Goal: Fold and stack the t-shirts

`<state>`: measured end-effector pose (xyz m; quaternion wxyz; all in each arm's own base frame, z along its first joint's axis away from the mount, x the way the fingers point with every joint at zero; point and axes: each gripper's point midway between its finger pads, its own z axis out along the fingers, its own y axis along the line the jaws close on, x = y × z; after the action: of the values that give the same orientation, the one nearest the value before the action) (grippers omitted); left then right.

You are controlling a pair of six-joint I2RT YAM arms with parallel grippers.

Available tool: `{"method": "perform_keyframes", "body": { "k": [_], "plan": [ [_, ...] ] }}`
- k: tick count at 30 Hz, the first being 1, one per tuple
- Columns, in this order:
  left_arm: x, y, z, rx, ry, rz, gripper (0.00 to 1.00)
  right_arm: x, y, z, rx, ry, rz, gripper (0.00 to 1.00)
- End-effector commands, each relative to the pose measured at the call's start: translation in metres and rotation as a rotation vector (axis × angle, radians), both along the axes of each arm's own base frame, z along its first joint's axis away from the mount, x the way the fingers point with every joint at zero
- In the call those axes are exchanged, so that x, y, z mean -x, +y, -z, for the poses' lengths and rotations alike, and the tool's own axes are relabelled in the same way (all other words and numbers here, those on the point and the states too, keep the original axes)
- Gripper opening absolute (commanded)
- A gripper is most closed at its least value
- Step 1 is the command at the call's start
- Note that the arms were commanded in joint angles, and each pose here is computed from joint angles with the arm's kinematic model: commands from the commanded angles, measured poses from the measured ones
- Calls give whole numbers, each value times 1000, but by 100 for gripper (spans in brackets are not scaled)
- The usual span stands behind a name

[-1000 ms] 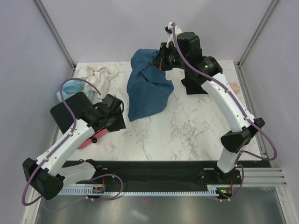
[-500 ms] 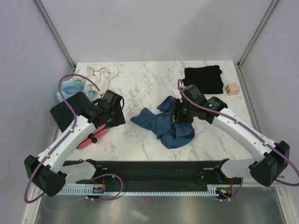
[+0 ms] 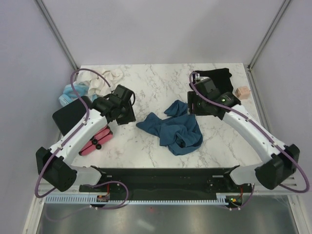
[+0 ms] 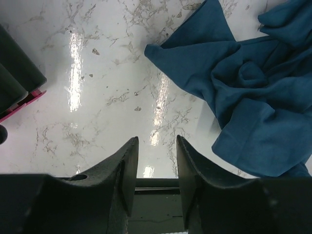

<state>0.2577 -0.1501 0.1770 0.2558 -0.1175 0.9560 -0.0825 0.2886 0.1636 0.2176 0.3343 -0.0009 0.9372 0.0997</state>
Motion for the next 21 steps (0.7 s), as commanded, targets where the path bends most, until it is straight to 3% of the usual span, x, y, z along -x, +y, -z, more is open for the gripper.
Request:
{"method": "perform_keyframes", "body": {
  "k": [1,6,9,21],
  "plan": [
    [-18,-11,-7,15,-37,37,44,-23,7,47,86,45,-97,68],
    [-23,-15,3,7,-14,43,44,-68,2,55,114,20,-67,68],
    [-23,-16,13,-4,11,55,44,-88,3,75,139,89,-80,68],
    [-32,-22,35,-8,66,50,43,-97,48,116,11,319,-225,71]
  ]
}}
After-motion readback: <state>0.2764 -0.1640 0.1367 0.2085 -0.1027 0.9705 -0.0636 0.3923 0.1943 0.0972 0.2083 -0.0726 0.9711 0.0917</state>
